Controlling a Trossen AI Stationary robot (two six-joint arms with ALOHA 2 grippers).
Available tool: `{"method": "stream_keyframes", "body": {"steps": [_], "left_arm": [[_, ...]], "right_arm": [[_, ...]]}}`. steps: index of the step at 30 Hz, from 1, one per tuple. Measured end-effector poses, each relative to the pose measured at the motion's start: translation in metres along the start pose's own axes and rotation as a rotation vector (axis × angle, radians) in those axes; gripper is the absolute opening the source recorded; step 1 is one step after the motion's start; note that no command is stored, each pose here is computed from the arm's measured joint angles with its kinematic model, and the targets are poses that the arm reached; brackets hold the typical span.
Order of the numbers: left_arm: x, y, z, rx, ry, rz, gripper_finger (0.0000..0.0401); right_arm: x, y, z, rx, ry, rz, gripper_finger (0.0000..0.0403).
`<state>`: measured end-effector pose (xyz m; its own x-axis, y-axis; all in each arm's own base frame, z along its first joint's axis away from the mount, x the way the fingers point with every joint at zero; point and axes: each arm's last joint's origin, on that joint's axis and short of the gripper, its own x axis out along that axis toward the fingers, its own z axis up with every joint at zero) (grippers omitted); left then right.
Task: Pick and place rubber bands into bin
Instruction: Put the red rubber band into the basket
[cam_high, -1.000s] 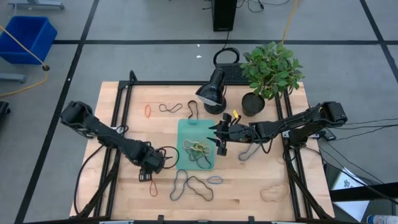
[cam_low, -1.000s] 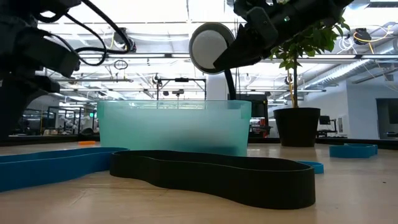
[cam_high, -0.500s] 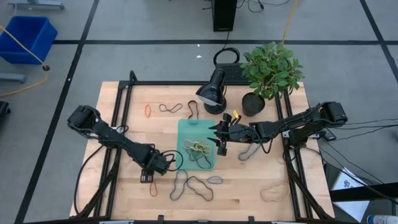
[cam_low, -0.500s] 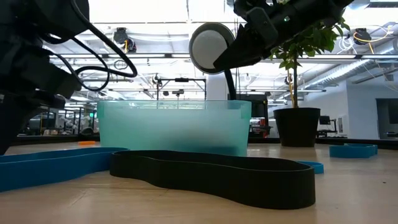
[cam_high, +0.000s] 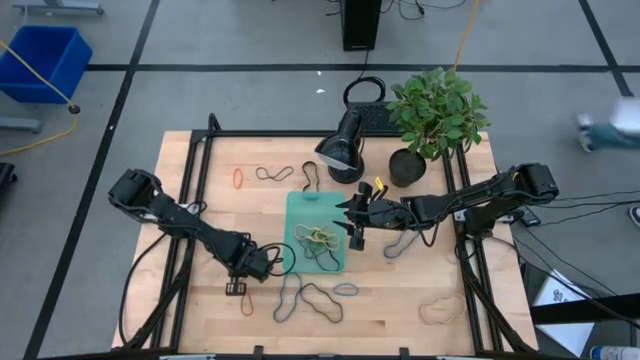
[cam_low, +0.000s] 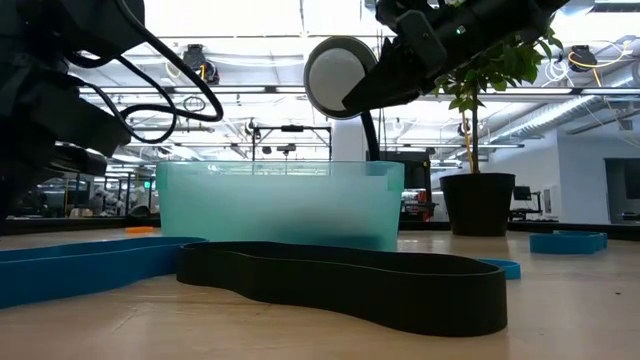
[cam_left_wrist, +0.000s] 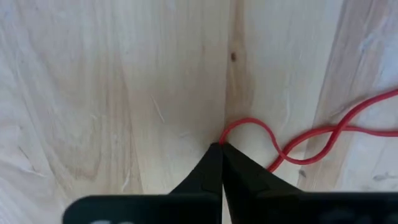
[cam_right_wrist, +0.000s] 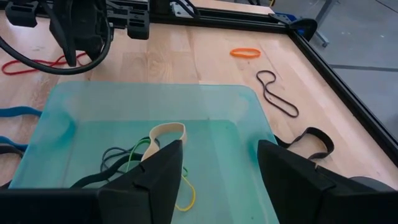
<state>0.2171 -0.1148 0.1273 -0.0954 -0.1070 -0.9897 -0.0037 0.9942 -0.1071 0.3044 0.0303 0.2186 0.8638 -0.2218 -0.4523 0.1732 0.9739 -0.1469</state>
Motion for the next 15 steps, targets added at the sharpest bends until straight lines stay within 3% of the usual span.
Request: {"method": "stream_keyframes", "body": {"steps": [7,15], "left_arm": [[-0.003,0.0,-0.002,0.011,-0.007,-0.003,0.0007],[-0.034,0.003,-0.011,-0.026,-0.124,-0.037,0.0004]], "right_arm": [[0.0,0.0,0.0,0.0,0.0,0.0,0.0205],[0.0,0.0,0.0,0.0,0.0,0.0,0.0202]]}}
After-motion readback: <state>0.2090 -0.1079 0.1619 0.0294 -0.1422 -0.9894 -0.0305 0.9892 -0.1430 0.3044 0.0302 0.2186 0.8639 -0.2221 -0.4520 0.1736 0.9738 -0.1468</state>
